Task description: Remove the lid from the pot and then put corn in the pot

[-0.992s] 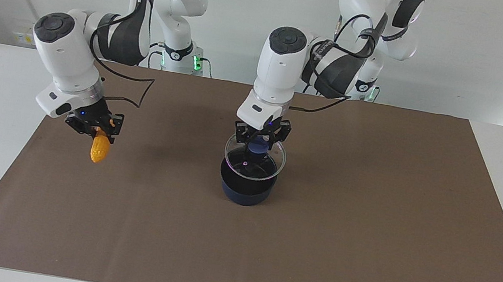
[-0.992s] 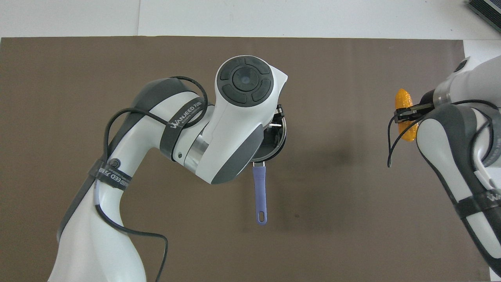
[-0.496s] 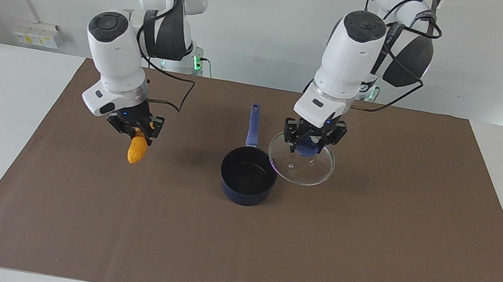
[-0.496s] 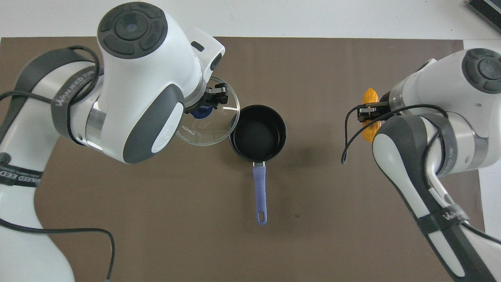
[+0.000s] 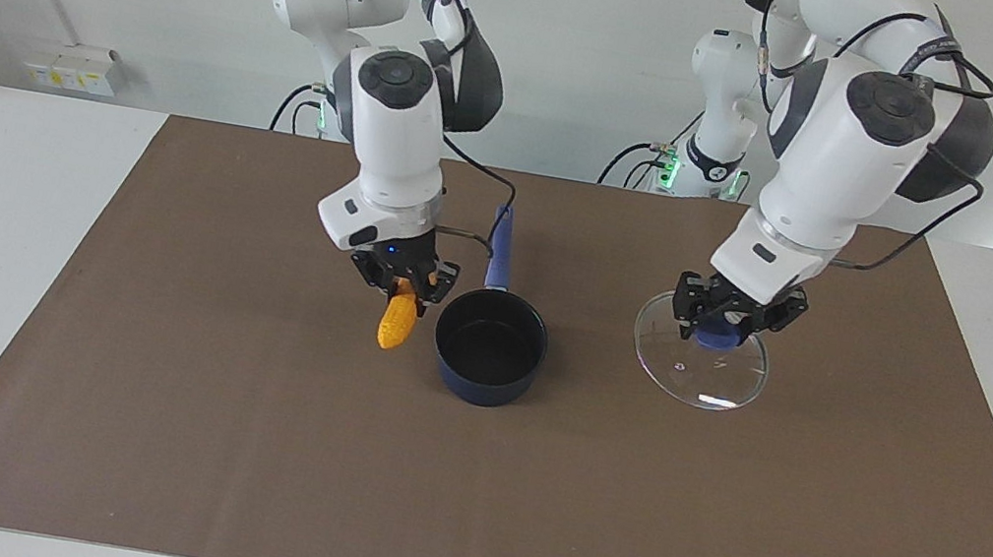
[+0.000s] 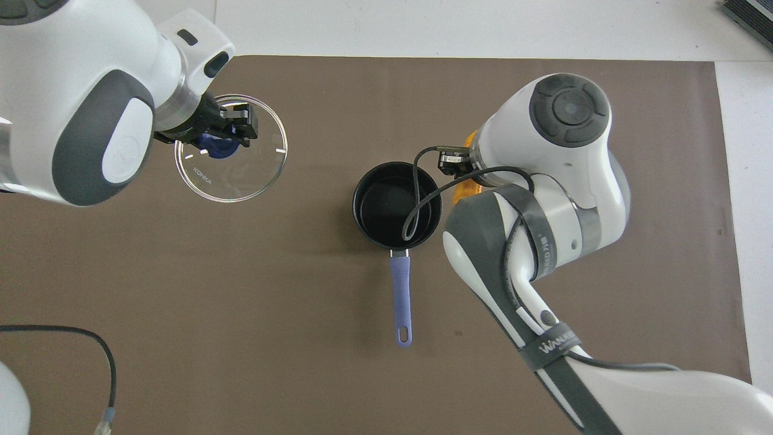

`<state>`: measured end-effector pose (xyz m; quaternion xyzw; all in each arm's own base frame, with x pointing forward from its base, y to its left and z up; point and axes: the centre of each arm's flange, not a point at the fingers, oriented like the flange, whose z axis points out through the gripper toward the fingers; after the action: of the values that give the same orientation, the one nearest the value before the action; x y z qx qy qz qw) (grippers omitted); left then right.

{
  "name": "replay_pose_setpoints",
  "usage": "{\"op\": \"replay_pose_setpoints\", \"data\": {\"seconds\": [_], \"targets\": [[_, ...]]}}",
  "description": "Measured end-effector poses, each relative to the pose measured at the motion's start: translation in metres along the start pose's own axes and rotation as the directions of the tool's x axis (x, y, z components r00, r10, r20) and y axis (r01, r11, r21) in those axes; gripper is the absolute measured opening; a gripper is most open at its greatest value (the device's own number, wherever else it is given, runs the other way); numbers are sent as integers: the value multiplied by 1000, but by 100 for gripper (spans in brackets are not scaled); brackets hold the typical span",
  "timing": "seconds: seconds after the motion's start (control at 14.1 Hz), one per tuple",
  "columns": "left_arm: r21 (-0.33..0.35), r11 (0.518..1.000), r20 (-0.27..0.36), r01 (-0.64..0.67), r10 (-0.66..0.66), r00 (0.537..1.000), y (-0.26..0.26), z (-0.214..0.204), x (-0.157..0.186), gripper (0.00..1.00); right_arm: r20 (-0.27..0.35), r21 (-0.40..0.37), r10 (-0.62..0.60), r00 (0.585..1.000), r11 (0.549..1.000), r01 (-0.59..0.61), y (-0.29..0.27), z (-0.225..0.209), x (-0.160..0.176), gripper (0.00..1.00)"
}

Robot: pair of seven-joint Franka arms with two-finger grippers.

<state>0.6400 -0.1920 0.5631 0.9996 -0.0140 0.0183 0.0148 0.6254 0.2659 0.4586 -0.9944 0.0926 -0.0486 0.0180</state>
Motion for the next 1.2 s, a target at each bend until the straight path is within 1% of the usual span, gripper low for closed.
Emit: {"op": "replay_pose_setpoints", "data": {"seconds": [0.21,0.5,0.71,0.99,1.2], "targets": [[4,999,10,-52,52,999,-53,-1,7,66,-3,11,10,1000,1000,-10,-47,24,-6,38],[0,996,24,-86,86,996,-102,-2,8,66,-1,17,-10,1000,1000,10,-95,61,-31,38],[-3,994,37,-107,107,994,-125,-5,5,66,16,4,-21,1000,1000,21,-100,66,-39,38],[-8,991,62,-135,135,989,-154,-1,0,66,49,-24,-17,999,1000,18,-91,81,-46,38],[-10,990,65,-140,140,988,-167,-1,-2,66,61,-32,-15,998,999,17,-87,85,-50,38]]}}
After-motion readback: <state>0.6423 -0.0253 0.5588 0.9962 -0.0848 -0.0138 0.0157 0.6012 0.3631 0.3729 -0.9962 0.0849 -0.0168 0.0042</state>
